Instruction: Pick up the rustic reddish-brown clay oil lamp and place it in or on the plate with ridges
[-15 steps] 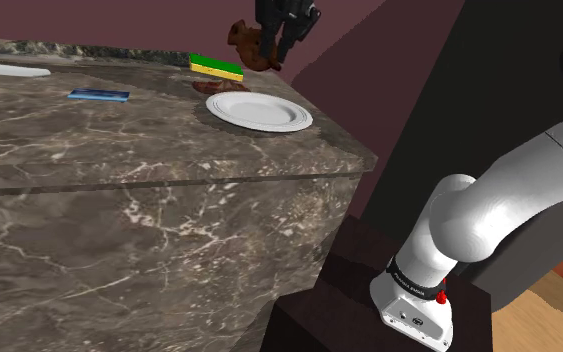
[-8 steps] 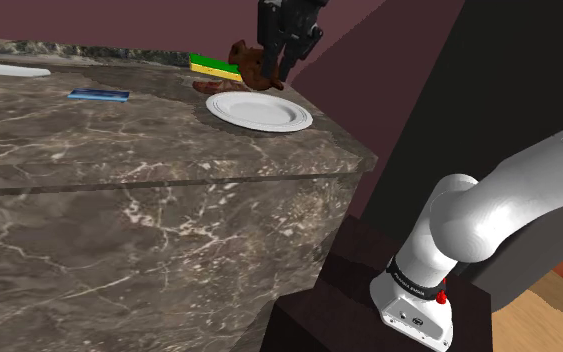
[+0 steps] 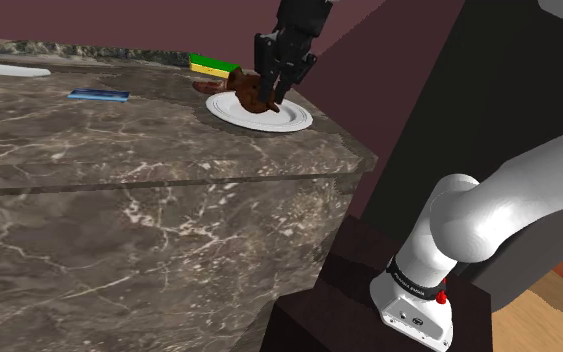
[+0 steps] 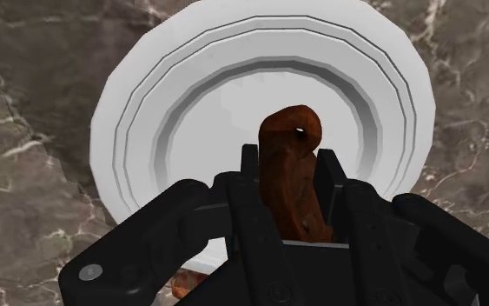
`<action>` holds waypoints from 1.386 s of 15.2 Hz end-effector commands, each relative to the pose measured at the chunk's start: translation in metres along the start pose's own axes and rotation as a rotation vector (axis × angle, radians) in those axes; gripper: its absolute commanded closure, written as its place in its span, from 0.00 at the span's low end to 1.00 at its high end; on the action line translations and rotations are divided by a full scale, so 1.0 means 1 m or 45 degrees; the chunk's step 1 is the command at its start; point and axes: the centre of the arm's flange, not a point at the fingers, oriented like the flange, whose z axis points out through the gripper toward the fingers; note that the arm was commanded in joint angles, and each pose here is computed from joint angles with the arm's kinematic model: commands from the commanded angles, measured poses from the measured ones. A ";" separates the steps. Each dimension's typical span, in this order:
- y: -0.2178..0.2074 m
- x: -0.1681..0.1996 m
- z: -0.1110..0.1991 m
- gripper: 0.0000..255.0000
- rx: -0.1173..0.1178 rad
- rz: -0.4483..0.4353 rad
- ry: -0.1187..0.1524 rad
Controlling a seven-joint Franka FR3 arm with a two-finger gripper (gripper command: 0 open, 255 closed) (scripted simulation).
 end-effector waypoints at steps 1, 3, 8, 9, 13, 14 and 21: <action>0.001 -0.001 0.004 1.00 0.000 0.000 0.001; 0.001 -0.001 0.004 1.00 0.000 0.000 0.001; 0.001 -0.001 0.004 1.00 0.000 0.000 0.001; 0.001 -0.001 0.004 0.00 0.000 0.000 0.001; 0.001 -0.001 0.004 0.00 0.000 0.000 0.001; 0.001 -0.001 0.004 0.00 0.000 0.000 0.001; 0.001 -0.001 -0.046 0.00 0.000 0.000 0.001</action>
